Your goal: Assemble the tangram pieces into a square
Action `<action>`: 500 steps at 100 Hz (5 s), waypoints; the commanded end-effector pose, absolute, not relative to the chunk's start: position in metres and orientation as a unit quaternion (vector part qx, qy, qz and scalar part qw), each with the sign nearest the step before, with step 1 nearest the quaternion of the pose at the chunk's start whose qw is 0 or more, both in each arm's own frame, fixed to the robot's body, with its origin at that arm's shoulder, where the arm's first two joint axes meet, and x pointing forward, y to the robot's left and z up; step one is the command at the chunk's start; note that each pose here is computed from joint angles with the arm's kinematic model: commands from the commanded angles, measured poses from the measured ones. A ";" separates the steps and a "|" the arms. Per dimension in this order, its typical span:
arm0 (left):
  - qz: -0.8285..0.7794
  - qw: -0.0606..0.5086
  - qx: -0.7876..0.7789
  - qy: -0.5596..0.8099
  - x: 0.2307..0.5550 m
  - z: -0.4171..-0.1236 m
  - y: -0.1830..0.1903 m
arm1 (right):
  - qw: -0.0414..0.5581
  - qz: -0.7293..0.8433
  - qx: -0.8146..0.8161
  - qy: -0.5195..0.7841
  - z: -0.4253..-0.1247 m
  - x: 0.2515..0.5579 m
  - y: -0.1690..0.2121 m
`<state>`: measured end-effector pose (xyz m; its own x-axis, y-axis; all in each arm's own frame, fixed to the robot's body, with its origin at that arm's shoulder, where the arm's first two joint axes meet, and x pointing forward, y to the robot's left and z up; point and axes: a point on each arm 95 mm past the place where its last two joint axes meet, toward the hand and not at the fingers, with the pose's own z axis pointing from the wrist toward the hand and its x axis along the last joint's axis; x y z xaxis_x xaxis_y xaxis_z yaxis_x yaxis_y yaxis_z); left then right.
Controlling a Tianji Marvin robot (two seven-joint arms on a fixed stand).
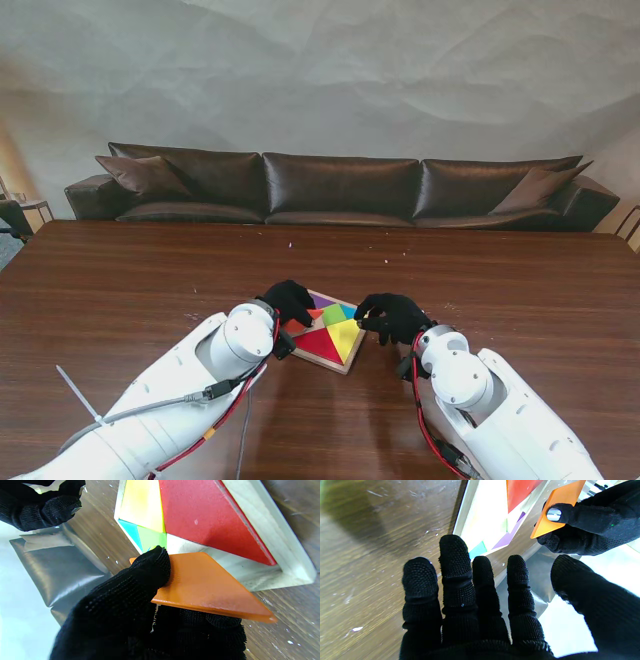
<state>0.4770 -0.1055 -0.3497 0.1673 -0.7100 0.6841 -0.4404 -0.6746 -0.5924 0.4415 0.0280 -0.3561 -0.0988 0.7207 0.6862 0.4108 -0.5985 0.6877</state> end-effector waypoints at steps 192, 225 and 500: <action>-0.480 0.192 -0.727 0.452 0.488 -0.369 -0.119 | 0.121 0.604 0.664 0.423 -0.361 0.445 0.026; -0.476 0.197 -0.722 0.461 0.489 -0.371 -0.116 | 0.121 0.604 0.665 0.423 -0.362 0.445 0.026; -0.499 0.201 -0.714 0.449 0.496 -0.359 -0.090 | 0.111 0.601 0.665 0.429 -0.363 0.445 0.028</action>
<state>0.4964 -0.0917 -0.3581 0.0986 -0.8400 0.5335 -0.4350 -0.5186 -0.7361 0.4470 0.0244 -0.3610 -0.0887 0.7074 0.7012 0.4183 -0.6124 0.6708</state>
